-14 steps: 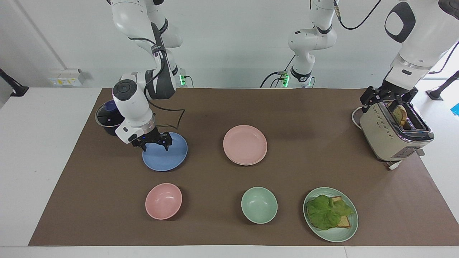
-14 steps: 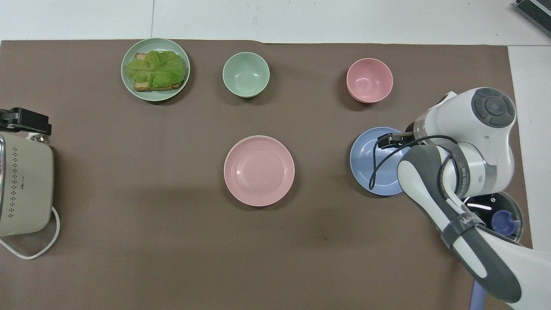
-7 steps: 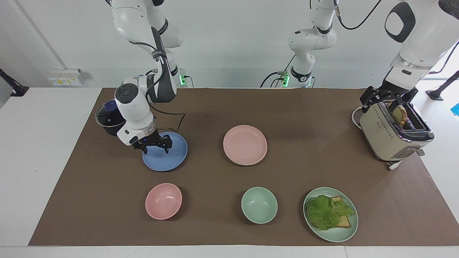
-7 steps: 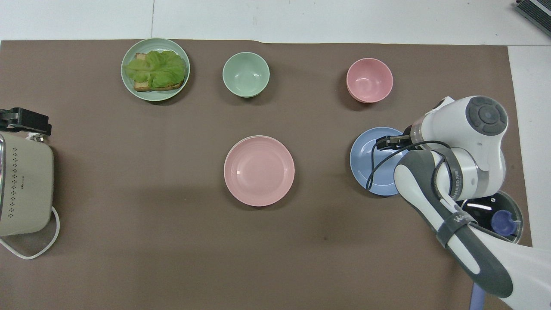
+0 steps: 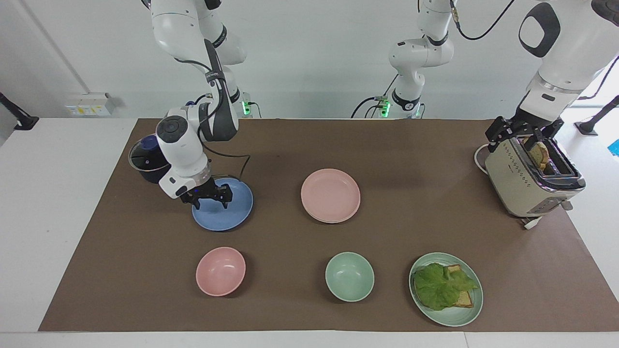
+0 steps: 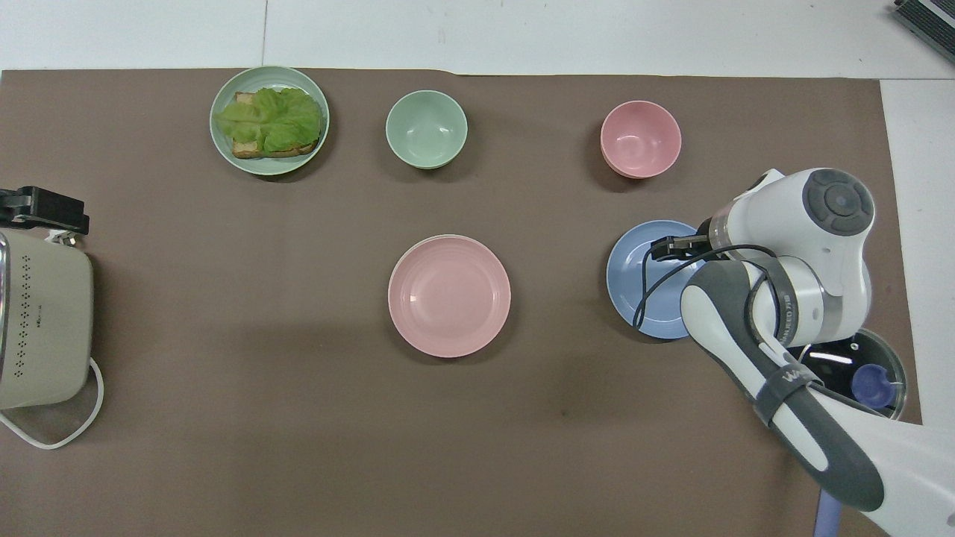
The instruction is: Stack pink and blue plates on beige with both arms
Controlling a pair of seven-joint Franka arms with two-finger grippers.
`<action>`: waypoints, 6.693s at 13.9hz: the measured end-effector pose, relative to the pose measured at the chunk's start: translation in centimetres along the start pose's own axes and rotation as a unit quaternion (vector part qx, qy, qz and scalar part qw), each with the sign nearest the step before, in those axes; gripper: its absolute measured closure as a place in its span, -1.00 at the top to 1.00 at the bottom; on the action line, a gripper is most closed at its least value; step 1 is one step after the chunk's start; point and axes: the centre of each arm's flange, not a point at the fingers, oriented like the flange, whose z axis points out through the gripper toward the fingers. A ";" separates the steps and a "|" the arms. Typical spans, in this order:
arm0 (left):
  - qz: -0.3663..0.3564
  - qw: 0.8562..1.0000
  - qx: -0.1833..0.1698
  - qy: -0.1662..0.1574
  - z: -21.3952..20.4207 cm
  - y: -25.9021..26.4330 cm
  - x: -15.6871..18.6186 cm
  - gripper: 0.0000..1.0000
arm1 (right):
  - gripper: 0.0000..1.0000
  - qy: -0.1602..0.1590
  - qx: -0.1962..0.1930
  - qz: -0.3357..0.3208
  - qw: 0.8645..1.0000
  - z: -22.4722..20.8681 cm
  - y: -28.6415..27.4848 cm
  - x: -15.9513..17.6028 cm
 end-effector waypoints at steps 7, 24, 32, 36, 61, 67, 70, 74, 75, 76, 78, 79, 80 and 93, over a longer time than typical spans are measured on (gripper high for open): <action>0.000 1.000 0.000 0.000 0.0 0.0 0.0 1.00 | 0.78 0.009 0.000 0.020 1.000 0.6 2.4 0.0; 0.000 1.000 0.000 0.000 0.0 0.0 0.0 1.00 | 0.27 0.035 -0.002 -0.015 0.999 4.7 5.4 -2.6; 0.000 1.000 0.000 0.000 0.0 0.0 0.0 1.00 | -0.54 0.032 -0.003 -0.015 0.999 3.4 5.8 -2.8; 0.000 1.000 0.000 0.000 0.0 0.0 0.0 1.00 | -0.89 0.031 -0.004 -0.016 0.999 2.5 5.9 -2.9; 0.000 1.000 0.000 0.000 0.0 0.0 0.0 1.00 | -0.91 0.043 0.103 0.001 0.994 -4.9 -21.4 -4.6; 0.000 1.000 0.000 0.000 0.0 0.0 0.0 1.00 | -0.91 0.031 0.078 -0.012 0.996 -0.8 -24.1 -5.3; 0.000 1.000 0.000 0.000 0.0 0.0 0.0 1.00 | -0.91 0.030 0.078 -0.014 0.996 -0.1 -24.7 -5.4; 0.000 1.000 0.000 0.000 0.0 0.0 0.0 1.00 | -0.91 0.030 0.079 -0.016 0.996 -0.1 -25.1 -5.3; 0.000 1.000 0.000 0.000 0.0 0.0 0.0 1.00 | -0.91 0.030 0.079 -0.017 0.996 0.0 -25.2 -5.3; 0.000 1.000 0.000 0.000 0.0 0.0 0.0 1.00 | -0.91 0.029 0.079 -0.018 0.996 0.0 -25.3 -5.4; 0.000 1.000 0.000 0.000 0.0 0.0 0.0 1.00 | -0.87 0.030 0.079 -0.018 0.996 -0.1 -25.3 -5.4; 0.000 1.000 0.000 0.000 0.0 0.0 0.0 1.00 | -0.84 0.032 0.080 -0.018 0.996 -0.2 -25.3 -5.2; 0.000 1.000 0.000 0.000 0.0 0.0 0.0 1.00 | -0.65 0.034 0.081 -0.017 0.996 -0.5 -25.4 -5.1; 0.000 1.000 0.000 0.000 0.0 0.0 0.0 1.00 | 1.00 0.034 0.047 0.120 0.991 -18.3 -5.0 -4.1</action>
